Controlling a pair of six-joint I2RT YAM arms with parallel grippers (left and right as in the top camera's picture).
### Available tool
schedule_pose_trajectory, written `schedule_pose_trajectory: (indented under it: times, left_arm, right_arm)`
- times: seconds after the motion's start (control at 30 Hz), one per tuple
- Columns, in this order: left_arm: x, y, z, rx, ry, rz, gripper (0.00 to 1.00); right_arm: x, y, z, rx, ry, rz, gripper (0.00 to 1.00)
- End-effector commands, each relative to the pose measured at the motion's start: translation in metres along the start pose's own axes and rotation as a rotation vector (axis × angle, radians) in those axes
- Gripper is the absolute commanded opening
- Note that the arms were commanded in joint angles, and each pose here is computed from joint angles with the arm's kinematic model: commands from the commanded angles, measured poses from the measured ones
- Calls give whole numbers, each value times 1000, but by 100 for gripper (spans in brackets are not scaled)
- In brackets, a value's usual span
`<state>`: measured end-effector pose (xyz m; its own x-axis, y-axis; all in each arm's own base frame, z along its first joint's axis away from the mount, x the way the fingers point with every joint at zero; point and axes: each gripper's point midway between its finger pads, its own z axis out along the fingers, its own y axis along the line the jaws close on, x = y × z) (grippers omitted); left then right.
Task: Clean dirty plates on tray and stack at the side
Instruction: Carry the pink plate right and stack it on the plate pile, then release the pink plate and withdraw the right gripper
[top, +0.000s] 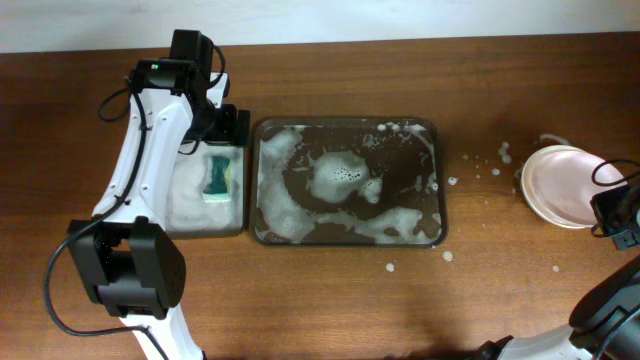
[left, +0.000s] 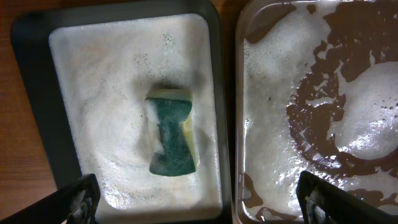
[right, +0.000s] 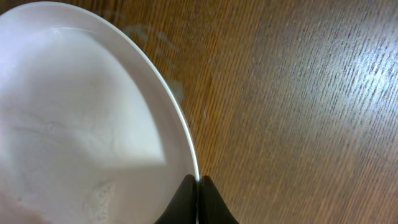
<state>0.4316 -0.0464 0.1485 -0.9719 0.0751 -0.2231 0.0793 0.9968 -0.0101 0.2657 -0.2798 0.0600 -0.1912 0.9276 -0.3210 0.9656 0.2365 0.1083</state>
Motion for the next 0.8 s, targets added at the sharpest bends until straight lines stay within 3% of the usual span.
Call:
schedule_pose_trajectory:
  times: [0.0,0.03,0.07,0.27,0.37,0.53,0.57,0.6,0.77]
  left_arm:
    - [-4,-1,-11,12,-29,-4,99]
    - [-4,-1,-11,12,-29,-4,99]
    - [-4,-1,-11,12,-29,-4,99]
    - [-4,-1,-11,12,-29,-4,99]
    - [-4,-1,-11,12,-29,-4,99]
    - [-4,-1,-11,12,-29,-4,99]
    - [-4,-1,-11,12,-29,-4,99]
    - [-4,-1,-11,12,-29,-4,99]
    - [-4,-1,-11,12,-29,-4,99]
  right_arm:
    - [1,16,2,-81,16,-57,14]
    - [4,35,-1,-189,35,-136,34]
    - [7,46,-4,-252,50,-165,41]
    - [2,73,-48,-403,52,-225,48]
    - [27,124,-147,-744,65,-457,60]
    - [97,136,-260,-880,-7,-763,63]
    - [108,133,-279,-906,-31,-792,72]
    - [122,125,-302,-936,-65,-823,98]
    - [158,86,-350,-982,-117,-867,98]
